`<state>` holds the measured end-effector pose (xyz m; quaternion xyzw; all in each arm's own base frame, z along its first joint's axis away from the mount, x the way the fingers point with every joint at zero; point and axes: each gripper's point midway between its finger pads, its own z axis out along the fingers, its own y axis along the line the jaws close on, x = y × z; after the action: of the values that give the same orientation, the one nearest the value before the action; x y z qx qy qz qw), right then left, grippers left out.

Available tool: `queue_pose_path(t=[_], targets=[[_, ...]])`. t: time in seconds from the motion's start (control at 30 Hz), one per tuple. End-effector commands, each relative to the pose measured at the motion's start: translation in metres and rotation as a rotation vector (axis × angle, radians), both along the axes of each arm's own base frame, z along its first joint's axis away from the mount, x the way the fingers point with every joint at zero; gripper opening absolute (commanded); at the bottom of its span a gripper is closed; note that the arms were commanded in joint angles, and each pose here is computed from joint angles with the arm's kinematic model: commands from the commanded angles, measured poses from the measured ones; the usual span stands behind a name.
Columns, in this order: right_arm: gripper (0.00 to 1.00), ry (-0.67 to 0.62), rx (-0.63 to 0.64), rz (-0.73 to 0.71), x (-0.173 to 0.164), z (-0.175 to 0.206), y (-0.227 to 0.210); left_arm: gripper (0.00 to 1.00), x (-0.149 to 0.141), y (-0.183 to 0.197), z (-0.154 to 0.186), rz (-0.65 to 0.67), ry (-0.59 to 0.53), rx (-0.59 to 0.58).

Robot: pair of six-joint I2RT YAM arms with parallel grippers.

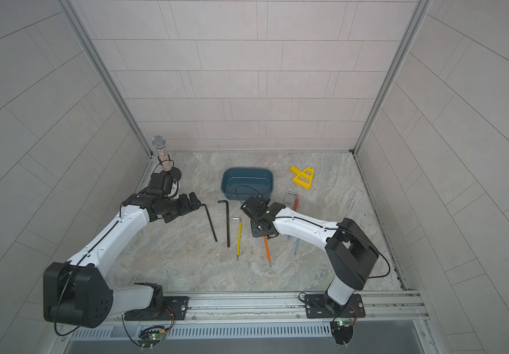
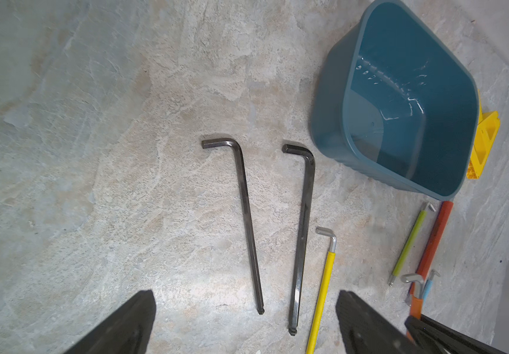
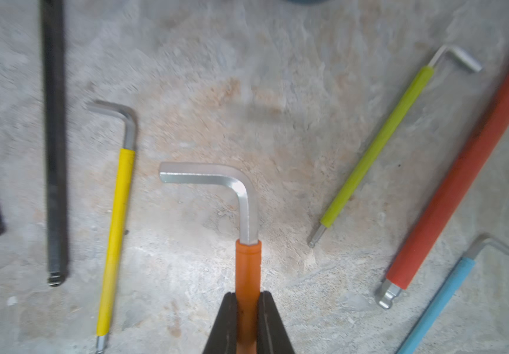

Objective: Put the hex key on the desktop into the storage box
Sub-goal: Place the Allen key in the storage box.

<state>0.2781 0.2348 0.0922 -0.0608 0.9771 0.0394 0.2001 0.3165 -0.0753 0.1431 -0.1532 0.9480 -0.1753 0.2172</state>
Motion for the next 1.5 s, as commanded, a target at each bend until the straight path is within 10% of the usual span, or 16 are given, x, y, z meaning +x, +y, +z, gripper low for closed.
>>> queue_pose_path(t=[0.0,0.43,1.03,1.47], targets=[[0.0,-0.031,-0.008,-0.001,0.004,0.028,-0.009,1.0,-0.001,-0.002,0.004,-0.004,-0.02,-0.021],[0.0,-0.142,0.105,0.09,0.104,0.118,-0.011,1.0,0.03,-0.016,0.048,-0.016,-0.152,-0.106],[0.0,-0.212,-0.245,0.508,0.234,0.077,0.022,1.0,0.034,-0.008,0.036,0.01,-0.148,-0.064],[0.0,-0.383,-0.212,0.561,0.274,0.087,0.051,1.0,0.036,-0.009,0.039,0.025,-0.168,-0.097]])
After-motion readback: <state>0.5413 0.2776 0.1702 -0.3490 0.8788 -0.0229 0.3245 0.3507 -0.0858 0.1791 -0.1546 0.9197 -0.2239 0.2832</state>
